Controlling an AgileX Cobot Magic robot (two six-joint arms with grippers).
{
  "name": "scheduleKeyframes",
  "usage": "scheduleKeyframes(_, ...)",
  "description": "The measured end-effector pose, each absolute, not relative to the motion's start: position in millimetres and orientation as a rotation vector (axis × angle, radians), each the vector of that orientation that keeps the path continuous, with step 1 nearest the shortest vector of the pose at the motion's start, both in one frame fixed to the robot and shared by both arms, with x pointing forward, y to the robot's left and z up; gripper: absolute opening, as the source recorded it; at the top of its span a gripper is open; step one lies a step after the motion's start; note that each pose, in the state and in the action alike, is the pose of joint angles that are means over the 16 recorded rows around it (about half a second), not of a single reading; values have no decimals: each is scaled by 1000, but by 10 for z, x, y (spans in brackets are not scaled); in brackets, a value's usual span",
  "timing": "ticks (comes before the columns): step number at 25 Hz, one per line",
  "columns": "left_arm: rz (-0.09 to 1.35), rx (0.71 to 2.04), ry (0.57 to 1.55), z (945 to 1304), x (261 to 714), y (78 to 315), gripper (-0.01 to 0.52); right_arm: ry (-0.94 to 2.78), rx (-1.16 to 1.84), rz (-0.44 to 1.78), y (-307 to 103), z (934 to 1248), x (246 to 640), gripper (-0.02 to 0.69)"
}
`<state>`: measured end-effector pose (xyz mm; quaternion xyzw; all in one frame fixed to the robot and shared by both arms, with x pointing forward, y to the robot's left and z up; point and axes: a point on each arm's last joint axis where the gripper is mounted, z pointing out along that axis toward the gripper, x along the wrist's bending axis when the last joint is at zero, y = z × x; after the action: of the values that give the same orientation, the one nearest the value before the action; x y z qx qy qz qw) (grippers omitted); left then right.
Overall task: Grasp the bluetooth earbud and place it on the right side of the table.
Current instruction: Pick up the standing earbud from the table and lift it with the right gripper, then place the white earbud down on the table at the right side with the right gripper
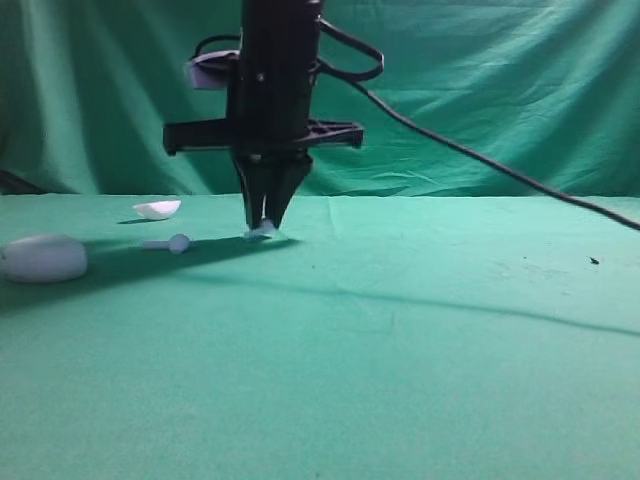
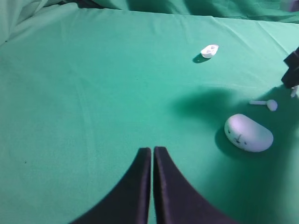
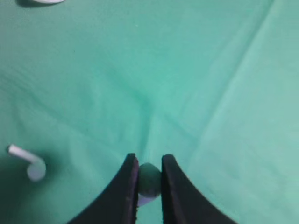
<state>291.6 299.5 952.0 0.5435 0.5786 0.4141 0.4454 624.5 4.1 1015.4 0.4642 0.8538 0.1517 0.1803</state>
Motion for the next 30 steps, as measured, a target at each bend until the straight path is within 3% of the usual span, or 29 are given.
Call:
scheduleKeyframes(7,1026,1347,1434,9520,2916,2995,0,2326,1385,401,-496,10804,6117,92)
scheduleKeyframes(12,1026,1347,1434,9520,2916,2995,0,2252,1507,330,-1092,10951,5989,92)
scheduleKeyframes(16,1026,1347,1434,9520,2916,2995,0,2194,1626,261,-1584,10743,5877,92)
scheduleKeyframes(21,1026,1347,1434,9520,2916,2995,0,2154,1744,190,-2051,10234,5675,92)
scheduleKeyframes(30,1026,1347,1434,9520,2916,2995,0,2156,1794,198,-2346,9508,5500,114)
